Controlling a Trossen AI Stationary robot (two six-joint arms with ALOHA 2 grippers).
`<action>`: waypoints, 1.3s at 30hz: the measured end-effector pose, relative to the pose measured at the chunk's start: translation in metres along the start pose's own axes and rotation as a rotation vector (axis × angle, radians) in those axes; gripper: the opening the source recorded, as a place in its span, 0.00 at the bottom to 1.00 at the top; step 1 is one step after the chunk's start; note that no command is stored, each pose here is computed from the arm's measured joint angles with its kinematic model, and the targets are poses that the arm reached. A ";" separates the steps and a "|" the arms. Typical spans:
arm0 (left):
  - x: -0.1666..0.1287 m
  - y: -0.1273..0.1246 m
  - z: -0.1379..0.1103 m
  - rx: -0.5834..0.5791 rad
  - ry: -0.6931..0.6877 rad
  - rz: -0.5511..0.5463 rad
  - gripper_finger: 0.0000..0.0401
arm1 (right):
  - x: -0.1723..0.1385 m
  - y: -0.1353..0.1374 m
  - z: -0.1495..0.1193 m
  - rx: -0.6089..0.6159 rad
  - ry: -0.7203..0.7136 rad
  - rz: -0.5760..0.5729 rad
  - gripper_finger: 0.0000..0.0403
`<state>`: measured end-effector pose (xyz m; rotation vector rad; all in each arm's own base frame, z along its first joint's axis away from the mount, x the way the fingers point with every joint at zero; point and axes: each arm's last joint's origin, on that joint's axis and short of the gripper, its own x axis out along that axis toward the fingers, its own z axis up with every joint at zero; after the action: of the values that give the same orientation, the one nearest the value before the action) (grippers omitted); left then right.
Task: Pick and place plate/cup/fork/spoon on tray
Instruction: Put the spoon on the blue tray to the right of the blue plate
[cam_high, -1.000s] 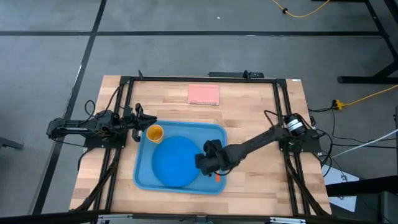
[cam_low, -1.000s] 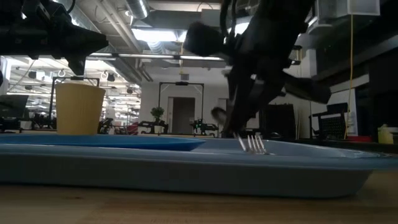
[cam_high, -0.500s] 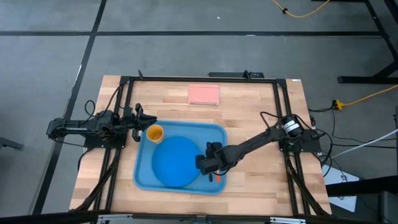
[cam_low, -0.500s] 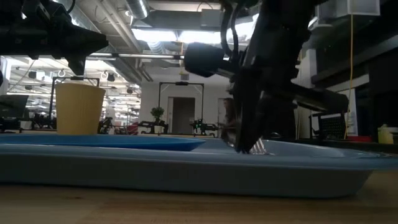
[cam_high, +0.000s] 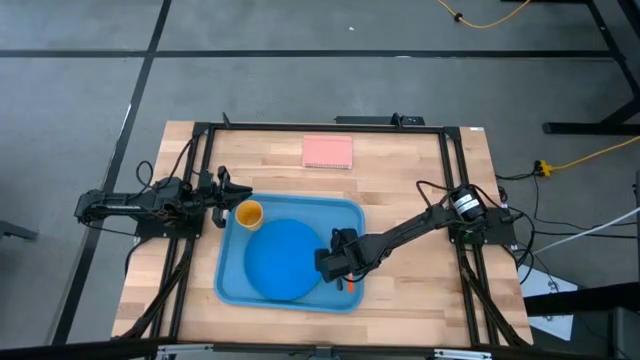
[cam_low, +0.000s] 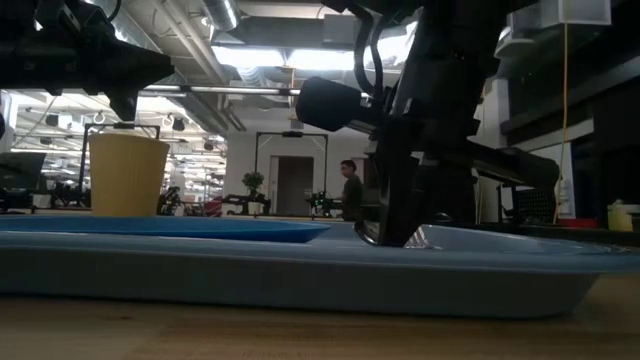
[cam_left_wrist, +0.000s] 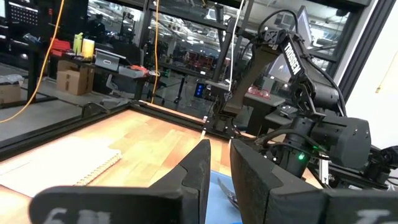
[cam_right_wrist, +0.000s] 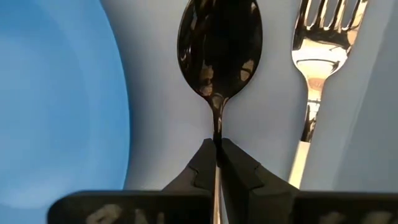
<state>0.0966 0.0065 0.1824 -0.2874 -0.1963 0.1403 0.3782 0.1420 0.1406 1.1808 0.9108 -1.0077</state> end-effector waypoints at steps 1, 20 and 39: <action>0.000 0.000 0.000 0.000 -0.001 0.000 0.14 | 0.000 0.000 0.000 -0.001 -0.001 0.001 0.03; 0.000 0.000 0.000 0.000 -0.001 0.000 0.14 | 0.000 -0.001 0.000 -0.026 -0.006 -0.008 0.06; 0.000 0.000 0.000 0.000 0.000 0.000 0.14 | 0.000 0.000 0.000 -0.028 -0.004 -0.004 0.07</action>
<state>0.0966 0.0065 0.1825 -0.2875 -0.1967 0.1404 0.3778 0.1416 0.1406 1.1531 0.9214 -0.9971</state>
